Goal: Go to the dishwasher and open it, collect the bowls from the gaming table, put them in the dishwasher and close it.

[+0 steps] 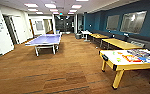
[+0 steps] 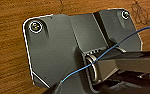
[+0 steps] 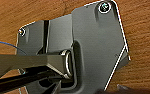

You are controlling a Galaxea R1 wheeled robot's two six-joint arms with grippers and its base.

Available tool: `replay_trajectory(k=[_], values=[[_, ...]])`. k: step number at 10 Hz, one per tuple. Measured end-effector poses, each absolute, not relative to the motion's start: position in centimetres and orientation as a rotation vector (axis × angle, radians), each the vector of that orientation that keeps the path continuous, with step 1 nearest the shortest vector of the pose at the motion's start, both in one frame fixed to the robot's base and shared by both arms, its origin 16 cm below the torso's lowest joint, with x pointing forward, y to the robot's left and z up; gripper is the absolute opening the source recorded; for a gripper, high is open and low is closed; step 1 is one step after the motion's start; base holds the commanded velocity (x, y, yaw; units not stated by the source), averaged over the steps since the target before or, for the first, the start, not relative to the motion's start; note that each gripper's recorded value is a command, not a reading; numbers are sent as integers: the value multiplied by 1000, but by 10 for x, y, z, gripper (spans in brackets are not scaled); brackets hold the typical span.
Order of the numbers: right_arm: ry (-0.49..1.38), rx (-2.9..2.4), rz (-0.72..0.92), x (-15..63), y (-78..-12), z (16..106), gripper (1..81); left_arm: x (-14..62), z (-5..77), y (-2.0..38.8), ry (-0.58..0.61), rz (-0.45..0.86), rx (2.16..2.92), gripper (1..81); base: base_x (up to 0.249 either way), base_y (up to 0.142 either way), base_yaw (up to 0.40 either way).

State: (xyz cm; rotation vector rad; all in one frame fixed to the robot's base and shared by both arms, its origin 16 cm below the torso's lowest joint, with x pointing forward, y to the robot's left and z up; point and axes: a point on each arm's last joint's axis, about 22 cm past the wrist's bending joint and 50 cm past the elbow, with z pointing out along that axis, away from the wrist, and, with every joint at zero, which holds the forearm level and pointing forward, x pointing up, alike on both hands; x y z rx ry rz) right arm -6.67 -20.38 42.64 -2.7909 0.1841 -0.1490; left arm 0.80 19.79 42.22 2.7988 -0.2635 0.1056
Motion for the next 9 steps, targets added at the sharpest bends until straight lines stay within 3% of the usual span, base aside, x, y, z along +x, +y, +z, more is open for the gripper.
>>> replay_trajectory(k=[9], values=[[185, -2790, -149, -67, -203, 426, 811, 8, 422, 194, -263, 106, 2794, 811, 226, 0, 0]])
